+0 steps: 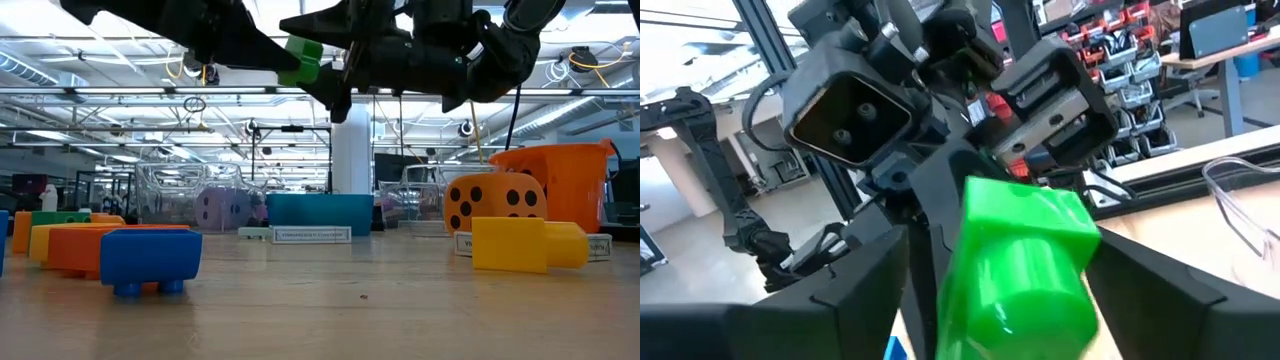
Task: Pick & Place Toys
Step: Put the green game piece into the blue bin, then put the orange dice into the left transparent bin
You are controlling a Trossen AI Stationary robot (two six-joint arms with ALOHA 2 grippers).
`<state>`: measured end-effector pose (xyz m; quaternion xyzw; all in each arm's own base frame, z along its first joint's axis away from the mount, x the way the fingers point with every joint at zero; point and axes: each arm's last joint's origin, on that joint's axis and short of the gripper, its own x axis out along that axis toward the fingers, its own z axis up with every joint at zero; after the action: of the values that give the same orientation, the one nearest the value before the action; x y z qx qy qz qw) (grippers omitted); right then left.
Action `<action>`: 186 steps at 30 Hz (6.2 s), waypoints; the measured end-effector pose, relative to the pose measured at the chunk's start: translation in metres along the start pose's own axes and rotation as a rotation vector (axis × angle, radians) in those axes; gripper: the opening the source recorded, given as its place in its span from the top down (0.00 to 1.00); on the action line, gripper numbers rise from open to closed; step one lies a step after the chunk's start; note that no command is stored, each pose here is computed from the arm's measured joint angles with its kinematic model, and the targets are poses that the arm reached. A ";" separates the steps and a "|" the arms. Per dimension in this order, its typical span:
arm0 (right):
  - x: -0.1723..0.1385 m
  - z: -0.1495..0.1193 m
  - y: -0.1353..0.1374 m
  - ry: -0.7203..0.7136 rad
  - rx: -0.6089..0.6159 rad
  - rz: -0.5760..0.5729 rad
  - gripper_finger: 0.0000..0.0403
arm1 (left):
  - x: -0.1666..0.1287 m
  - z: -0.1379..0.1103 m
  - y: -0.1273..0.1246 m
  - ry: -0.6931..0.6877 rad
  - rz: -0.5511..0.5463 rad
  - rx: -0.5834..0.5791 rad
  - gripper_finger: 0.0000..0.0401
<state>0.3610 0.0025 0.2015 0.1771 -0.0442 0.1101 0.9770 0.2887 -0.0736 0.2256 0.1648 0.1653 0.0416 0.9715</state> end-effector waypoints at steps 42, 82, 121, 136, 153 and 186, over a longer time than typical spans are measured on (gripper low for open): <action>-0.003 0.004 -0.012 0.001 -0.050 -0.035 0.64 | -0.064 0.014 0.021 0.078 -0.042 -0.147 0.48; -0.013 0.104 -0.159 0.890 -0.241 -0.696 0.67 | -0.092 -0.087 -0.004 0.025 -0.179 -0.384 0.57; -0.028 0.041 -0.190 1.078 -0.182 -0.699 0.65 | -0.090 -0.090 -0.002 0.050 -0.162 -0.371 0.62; -0.027 0.064 -0.179 1.019 -0.255 -0.680 0.47 | -0.090 -0.090 -0.002 0.051 -0.162 -0.371 0.62; -0.031 0.124 -0.034 0.615 -0.386 -0.491 0.48 | -0.091 -0.092 -0.003 0.078 -0.169 -0.420 0.62; -0.113 0.016 0.054 0.207 -0.533 -0.292 0.48 | -0.090 -0.086 -0.002 0.019 -0.161 -0.439 0.62</action>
<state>0.2383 0.0233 0.2201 -0.0927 0.0538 -0.0293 0.9938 0.1748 -0.0609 0.1758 -0.0645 0.1742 0.0004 0.9826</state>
